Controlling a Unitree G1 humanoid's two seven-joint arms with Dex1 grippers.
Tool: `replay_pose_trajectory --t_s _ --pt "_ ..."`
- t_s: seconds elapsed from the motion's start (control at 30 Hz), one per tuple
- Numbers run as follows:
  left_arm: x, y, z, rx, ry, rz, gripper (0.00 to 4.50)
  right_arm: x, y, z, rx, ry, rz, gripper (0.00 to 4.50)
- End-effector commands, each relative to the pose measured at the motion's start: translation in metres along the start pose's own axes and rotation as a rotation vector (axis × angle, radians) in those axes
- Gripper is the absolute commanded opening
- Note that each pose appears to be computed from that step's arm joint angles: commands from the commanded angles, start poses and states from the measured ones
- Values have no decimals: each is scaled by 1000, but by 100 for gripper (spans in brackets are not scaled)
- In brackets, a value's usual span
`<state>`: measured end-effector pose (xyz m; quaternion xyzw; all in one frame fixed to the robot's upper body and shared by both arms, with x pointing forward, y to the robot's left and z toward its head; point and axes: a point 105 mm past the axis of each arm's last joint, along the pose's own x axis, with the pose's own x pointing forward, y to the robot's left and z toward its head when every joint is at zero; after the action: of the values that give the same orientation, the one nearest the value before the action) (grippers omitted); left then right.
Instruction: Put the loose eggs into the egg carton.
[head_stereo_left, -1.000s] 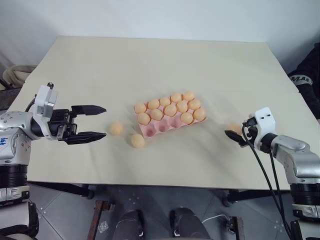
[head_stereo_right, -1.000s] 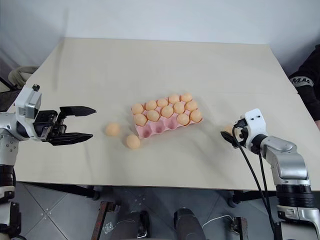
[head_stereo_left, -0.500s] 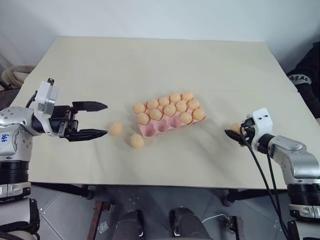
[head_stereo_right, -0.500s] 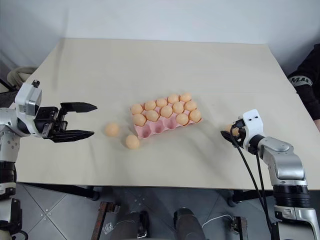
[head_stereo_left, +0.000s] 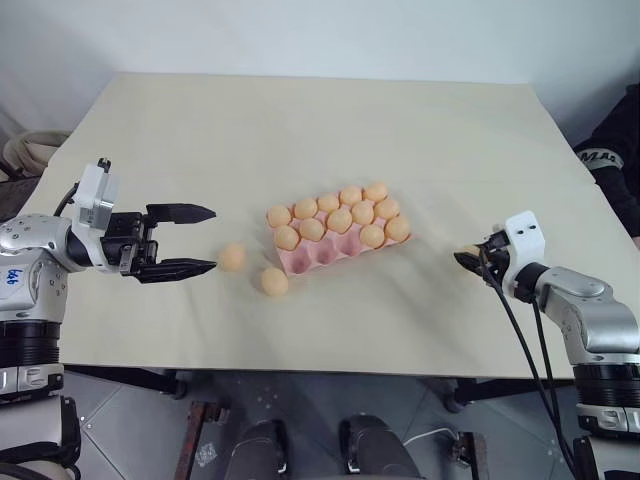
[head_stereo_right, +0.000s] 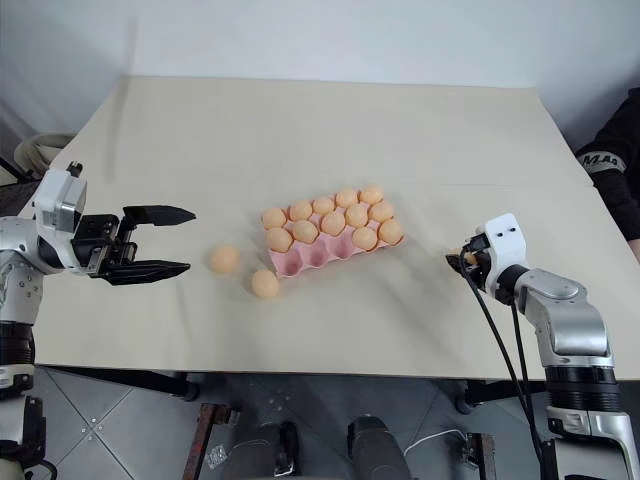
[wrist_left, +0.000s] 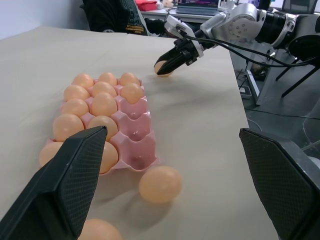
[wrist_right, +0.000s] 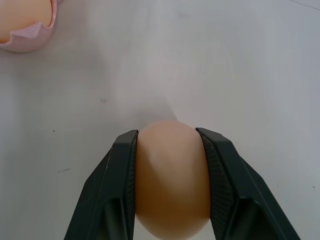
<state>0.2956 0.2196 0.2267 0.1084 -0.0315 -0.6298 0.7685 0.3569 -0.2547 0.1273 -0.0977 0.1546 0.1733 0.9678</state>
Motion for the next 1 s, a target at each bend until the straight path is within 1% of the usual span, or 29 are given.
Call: replay_pose_trajectory --t_s 0.03,0.17,0.27,0.37,0.47,0.53,0.57,0.63,0.77,1.0 --pt "-1 1 8 43 -5 0 450 -9 -4 19 -46 -47 -11 149" --pt "0 0 7 41 -6 -2 450 -8 9 53 -73 -128 34 149" --pt "1 0 7 41 -6 -7 450 -7 25 83 -100 -197 77 149" --pt "1 0 6 38 -1 -15 450 -3 58 115 -102 -277 166 149" --pt "2 -1 4 34 5 -22 450 4 99 131 -88 -317 278 149" --pt "2 -1 3 34 7 -23 450 13 135 130 -87 -317 369 149" --pt "2 -1 3 36 7 -21 450 16 148 127 -83 -312 403 149" --pt "1 -1 3 38 8 -19 450 21 163 121 -91 -299 438 149" --pt "-2 -3 5 43 13 -12 450 29 176 115 -107 -286 468 149" --pt "-7 -8 6 44 19 -1 450 44 175 101 -129 -255 462 149"
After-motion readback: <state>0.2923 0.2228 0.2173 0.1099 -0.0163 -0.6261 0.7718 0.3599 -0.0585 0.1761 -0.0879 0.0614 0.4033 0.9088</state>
